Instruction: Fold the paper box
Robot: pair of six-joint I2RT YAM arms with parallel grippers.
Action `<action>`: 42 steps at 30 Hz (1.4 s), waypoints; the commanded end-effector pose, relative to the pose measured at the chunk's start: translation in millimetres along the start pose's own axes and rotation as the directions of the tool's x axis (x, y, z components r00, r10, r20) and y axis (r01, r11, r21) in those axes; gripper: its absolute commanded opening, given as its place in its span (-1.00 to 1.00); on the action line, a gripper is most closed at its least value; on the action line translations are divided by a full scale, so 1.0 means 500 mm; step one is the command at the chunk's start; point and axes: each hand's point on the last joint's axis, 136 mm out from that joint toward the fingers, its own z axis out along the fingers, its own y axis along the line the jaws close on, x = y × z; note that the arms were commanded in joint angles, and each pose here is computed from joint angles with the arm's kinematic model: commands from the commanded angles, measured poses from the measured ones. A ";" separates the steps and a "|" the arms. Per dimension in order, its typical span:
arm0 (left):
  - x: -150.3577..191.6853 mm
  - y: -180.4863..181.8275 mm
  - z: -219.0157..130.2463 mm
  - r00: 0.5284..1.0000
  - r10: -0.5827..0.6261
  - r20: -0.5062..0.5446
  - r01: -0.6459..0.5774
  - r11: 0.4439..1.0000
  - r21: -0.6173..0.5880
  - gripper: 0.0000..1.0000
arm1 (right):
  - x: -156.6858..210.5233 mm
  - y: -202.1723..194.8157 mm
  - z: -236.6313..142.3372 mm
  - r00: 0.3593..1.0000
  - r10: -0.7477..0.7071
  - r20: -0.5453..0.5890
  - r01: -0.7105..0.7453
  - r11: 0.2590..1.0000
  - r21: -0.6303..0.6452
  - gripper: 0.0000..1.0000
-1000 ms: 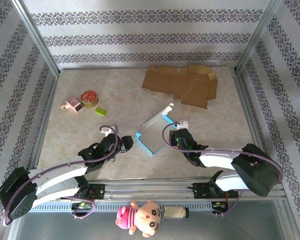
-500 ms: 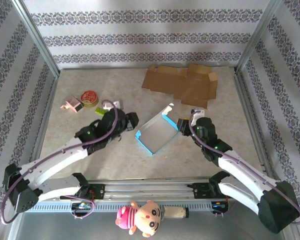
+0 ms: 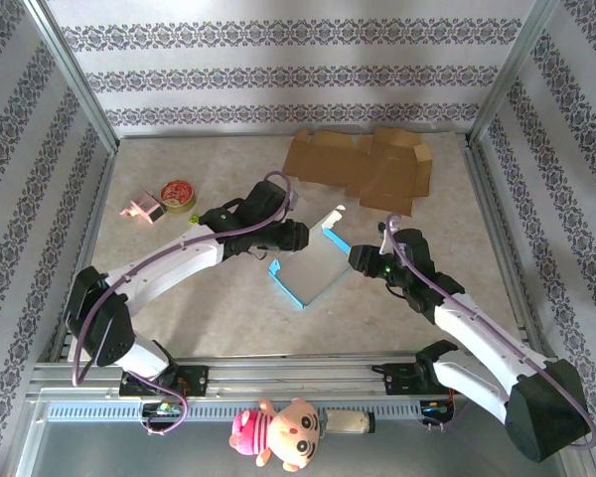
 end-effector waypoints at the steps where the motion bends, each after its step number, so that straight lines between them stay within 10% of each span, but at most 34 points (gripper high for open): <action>1: 0.012 -0.049 0.004 0.997 0.062 -0.047 -0.057 0.994 0.095 -0.57 | -0.004 0.004 -0.008 1.000 0.014 0.009 -0.014 1.000 -0.009 -0.22; 27: 0.151 -0.024 0.207 0.965 0.088 -0.247 -0.095 0.995 -0.017 -0.49 | -0.005 -0.050 -0.024 0.995 0.092 0.027 -0.094 0.993 0.077 -0.01; 36: 0.051 -0.081 0.046 0.991 0.103 0.081 -0.107 0.993 0.049 0.20 | -0.063 -0.029 0.060 0.989 -0.063 -0.135 0.070 0.997 0.045 0.20; 42: 0.056 0.028 -0.063 0.962 -0.091 0.256 0.115 0.990 -0.079 0.30 | -0.103 -0.006 0.157 0.964 -0.124 -0.234 0.124 0.992 -0.015 0.22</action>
